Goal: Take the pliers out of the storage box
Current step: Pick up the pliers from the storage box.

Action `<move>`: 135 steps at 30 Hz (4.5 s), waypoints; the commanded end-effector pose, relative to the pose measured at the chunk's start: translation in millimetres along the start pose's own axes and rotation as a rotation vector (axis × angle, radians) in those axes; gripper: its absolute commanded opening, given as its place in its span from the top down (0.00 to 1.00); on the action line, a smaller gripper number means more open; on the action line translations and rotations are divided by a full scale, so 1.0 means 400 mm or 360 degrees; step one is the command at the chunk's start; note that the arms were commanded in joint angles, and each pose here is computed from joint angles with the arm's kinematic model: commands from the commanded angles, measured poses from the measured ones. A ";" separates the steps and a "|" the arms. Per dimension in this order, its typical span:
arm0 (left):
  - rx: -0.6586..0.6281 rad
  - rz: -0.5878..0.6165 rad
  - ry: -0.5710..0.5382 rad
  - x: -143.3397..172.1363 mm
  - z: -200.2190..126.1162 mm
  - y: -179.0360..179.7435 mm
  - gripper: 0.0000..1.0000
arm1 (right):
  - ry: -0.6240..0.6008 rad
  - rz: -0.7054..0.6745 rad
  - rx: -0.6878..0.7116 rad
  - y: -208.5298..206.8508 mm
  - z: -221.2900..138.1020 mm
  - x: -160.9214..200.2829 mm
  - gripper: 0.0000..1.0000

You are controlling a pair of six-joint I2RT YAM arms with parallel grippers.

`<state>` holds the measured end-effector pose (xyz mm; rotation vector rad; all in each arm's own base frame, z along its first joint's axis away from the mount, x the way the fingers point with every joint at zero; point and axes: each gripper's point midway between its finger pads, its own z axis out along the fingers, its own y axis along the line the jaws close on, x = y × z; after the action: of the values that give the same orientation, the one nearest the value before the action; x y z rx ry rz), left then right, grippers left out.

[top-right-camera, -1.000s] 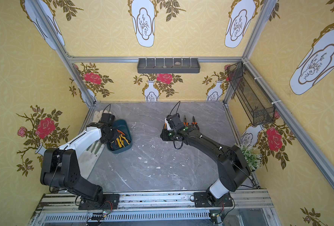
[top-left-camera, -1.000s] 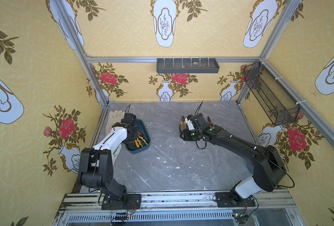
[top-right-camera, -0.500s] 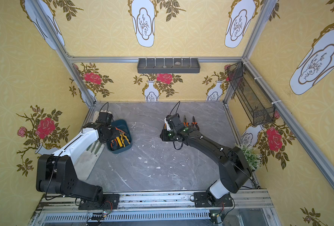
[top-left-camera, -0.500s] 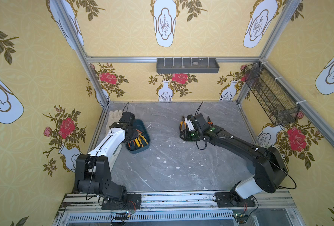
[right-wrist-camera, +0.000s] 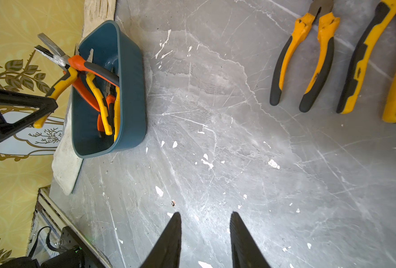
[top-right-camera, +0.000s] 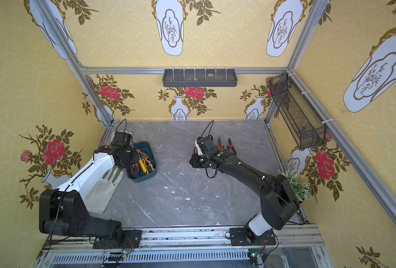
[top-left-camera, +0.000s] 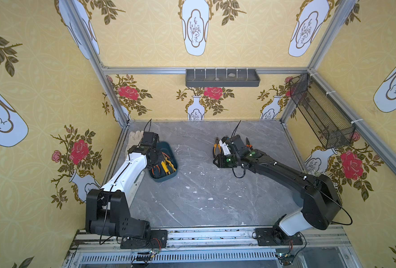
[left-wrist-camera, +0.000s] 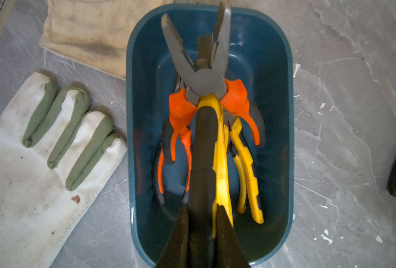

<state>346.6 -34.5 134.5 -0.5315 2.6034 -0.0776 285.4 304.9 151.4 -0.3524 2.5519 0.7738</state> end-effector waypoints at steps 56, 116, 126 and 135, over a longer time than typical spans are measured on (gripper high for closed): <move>0.0902 -0.0783 0.0028 0.094 -0.060 -0.090 1.00 | -0.0025 -0.0041 -0.0009 0.036 -0.004 0.002 0.64; 0.1610 -0.1711 0.0162 0.315 -0.161 -0.103 1.00 | 0.0102 -0.0143 -0.0112 0.116 0.067 0.051 0.63; 0.1516 -0.1651 0.0161 0.330 -0.179 -0.085 1.00 | 0.0367 -0.0453 -0.0624 0.442 0.135 0.097 0.47; 0.1485 -0.1640 0.0179 0.339 -0.164 -0.086 1.00 | 0.0330 -0.0494 -0.0496 0.469 0.223 0.062 0.52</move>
<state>212.2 -118.4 118.8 -1.4739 1.8210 -1.4945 219.3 506.1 164.9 -0.9599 2.4617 1.1281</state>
